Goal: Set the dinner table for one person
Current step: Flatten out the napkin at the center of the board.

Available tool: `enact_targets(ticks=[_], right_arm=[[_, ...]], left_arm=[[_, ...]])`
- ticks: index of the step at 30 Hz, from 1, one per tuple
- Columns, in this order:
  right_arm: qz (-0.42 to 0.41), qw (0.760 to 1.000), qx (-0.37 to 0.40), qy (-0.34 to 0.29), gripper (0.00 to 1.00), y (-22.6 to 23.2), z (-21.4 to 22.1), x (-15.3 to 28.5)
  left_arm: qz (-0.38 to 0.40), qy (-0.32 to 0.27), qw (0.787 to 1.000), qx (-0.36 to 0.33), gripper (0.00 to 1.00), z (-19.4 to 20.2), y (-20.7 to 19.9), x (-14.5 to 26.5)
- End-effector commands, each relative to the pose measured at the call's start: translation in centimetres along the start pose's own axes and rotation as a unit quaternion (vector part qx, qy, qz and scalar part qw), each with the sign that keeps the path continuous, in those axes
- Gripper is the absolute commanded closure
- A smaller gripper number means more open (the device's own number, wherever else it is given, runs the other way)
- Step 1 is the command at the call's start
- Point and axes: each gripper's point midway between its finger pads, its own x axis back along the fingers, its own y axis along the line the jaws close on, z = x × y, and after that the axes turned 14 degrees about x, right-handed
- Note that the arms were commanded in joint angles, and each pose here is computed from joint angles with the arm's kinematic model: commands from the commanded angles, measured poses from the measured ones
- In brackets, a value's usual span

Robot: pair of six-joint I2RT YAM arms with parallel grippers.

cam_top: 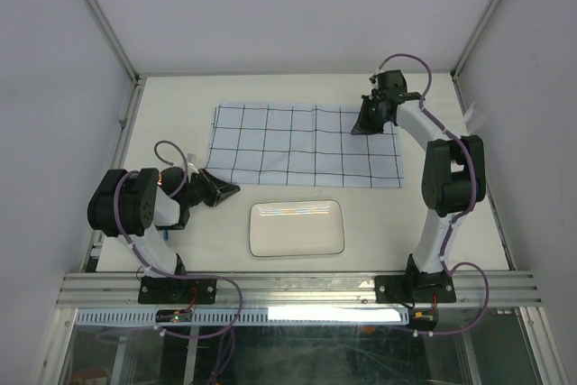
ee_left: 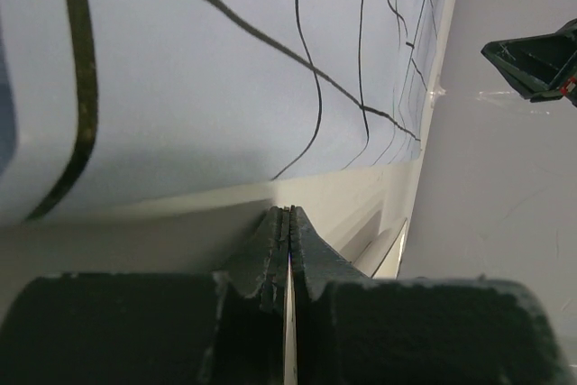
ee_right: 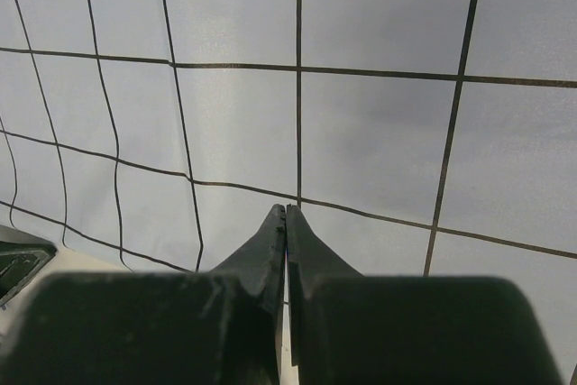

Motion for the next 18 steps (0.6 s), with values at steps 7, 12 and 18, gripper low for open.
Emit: enact_targets(ticks=[7,12,18], right_arm=[[0.007,0.999,0.015,-0.038,1.0,-0.2,-1.8,1.0],[0.001,0.999,0.013,-0.035,1.0,-0.1,-1.7,0.7],[-0.006,0.999,0.011,-0.032,1.0,0.0,-1.5,0.2]], left_arm=[[-0.008,-0.088,0.992,-0.089,1.0,-3.3,-6.9,3.4],[0.013,-0.135,0.981,-0.14,1.0,-6.6,-12.7,3.9],[0.032,-0.145,0.968,-0.201,0.95,-11.8,-17.6,0.8]])
